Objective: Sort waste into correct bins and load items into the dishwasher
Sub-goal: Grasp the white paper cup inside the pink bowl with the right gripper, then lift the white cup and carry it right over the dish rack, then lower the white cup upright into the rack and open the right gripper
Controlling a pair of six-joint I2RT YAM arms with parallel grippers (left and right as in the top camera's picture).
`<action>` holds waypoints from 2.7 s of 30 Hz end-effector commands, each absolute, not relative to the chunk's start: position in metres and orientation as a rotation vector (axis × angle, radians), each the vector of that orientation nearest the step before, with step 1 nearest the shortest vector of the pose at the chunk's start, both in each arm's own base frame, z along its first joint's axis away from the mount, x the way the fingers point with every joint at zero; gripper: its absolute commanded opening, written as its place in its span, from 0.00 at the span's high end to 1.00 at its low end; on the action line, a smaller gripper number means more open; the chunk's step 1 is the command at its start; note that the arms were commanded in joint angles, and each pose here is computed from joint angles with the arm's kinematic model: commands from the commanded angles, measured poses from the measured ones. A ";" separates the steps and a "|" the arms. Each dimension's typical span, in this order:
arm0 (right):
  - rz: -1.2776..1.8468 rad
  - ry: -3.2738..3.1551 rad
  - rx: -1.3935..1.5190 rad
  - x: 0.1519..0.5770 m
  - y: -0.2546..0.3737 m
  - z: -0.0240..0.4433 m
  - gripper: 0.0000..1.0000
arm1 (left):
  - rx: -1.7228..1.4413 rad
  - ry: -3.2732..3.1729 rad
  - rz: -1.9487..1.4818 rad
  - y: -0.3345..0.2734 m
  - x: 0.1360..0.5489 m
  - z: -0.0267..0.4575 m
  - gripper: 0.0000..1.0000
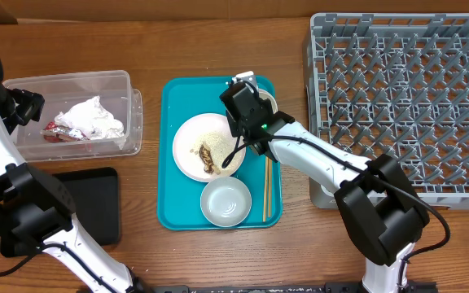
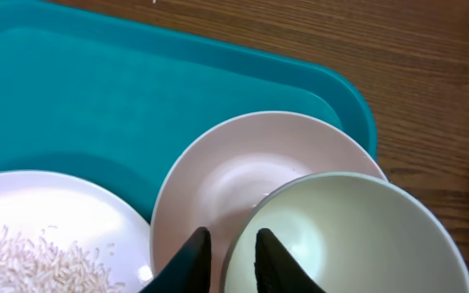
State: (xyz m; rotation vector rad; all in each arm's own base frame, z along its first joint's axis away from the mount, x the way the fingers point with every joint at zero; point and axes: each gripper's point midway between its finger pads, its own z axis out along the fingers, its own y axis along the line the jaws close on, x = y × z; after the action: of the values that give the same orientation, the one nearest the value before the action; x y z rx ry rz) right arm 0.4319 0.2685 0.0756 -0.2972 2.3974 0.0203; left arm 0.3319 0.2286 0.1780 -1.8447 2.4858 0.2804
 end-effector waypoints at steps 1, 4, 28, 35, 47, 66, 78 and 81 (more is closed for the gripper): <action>0.048 2.360 -0.281 0.442 0.279 0.091 0.91 | -1.839 2.440 0.269 0.226 0.330 0.193 0.00; 0.053 2.353 -0.277 0.445 0.281 0.099 0.95 | -1.839 2.440 0.269 0.226 0.330 0.193 0.00; 0.768 2.264 -0.012 0.470 0.130 0.293 0.96 | -1.839 2.440 0.269 0.226 0.330 0.193 0.00; 1.157 2.165 0.011 0.462 0.049 0.300 0.96 | -1.839 2.441 0.269 0.226 0.330 0.193 0.00; 1.348 2.287 0.255 0.449 0.017 0.212 0.96 | -1.839 2.441 0.269 0.226 0.330 0.193 0.00; 1.427 2.224 0.344 0.431 -0.008 0.169 0.96 | -1.839 2.440 0.269 0.226 0.330 0.193 0.00; 1.289 2.294 0.402 0.435 -0.019 0.151 0.94 | -1.839 2.440 0.269 0.226 0.330 0.193 0.00; 1.258 2.311 0.420 0.435 -0.022 0.147 0.87 | -1.840 2.440 0.269 0.226 0.330 0.193 0.00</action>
State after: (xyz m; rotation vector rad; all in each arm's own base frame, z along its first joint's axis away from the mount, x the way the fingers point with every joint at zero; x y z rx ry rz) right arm 0.4350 -0.0155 0.1539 0.3961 2.2824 1.3269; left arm 0.3319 0.2287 0.1780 -1.8477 2.4828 0.2802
